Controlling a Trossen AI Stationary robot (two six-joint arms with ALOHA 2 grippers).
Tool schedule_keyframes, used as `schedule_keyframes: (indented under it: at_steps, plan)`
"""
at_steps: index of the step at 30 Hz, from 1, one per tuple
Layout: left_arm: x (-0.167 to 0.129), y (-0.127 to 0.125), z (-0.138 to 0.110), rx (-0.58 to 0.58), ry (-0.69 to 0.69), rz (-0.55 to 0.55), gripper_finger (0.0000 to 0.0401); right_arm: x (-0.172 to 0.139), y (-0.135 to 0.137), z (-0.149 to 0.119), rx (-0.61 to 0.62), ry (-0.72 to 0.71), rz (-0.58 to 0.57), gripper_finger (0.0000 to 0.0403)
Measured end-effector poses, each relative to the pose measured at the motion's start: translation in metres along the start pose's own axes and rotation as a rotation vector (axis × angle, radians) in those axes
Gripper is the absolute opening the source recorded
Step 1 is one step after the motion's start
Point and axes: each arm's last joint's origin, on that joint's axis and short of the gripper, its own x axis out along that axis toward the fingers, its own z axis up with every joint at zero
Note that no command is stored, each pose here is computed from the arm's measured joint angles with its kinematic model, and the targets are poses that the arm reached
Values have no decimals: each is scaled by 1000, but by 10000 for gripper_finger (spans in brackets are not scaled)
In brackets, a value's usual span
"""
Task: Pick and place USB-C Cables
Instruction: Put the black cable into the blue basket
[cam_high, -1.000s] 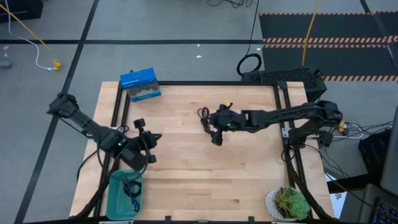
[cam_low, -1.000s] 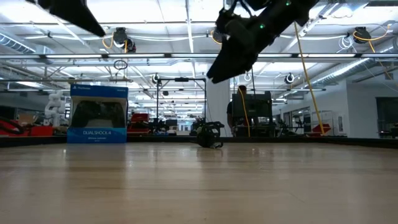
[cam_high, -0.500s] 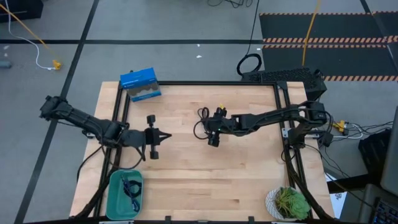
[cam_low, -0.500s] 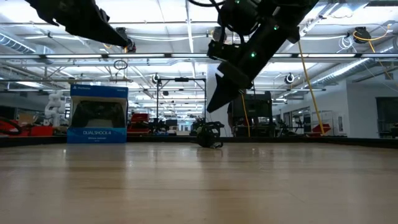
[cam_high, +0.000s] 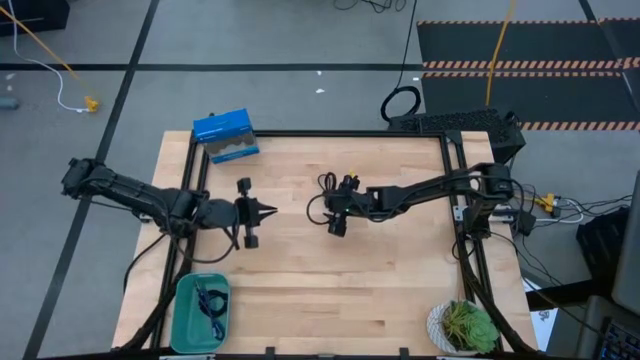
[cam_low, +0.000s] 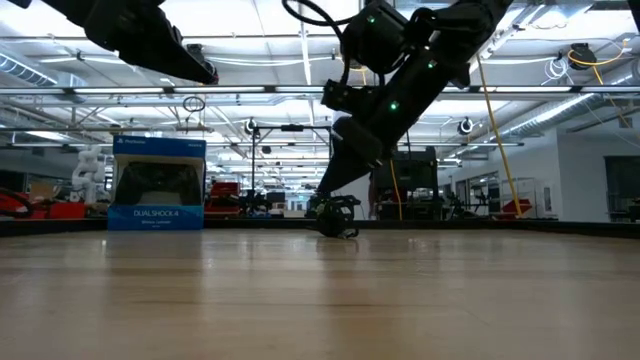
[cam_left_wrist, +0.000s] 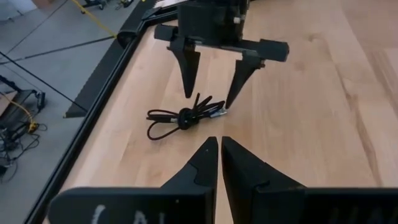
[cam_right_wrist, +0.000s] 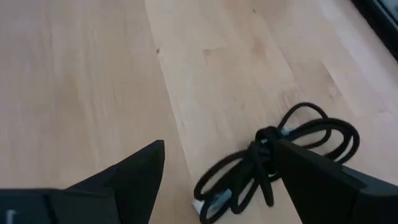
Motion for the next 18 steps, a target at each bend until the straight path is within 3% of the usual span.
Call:
schedule_keyframes:
  at_steps: [8,18]
  plan:
    - [2,4,0,0,5,17,26,1,-3,-1,-4,9,-43,328]
    - [3,8,4,11,-38,26,26,11,-4,-10,24,40,-82,314]
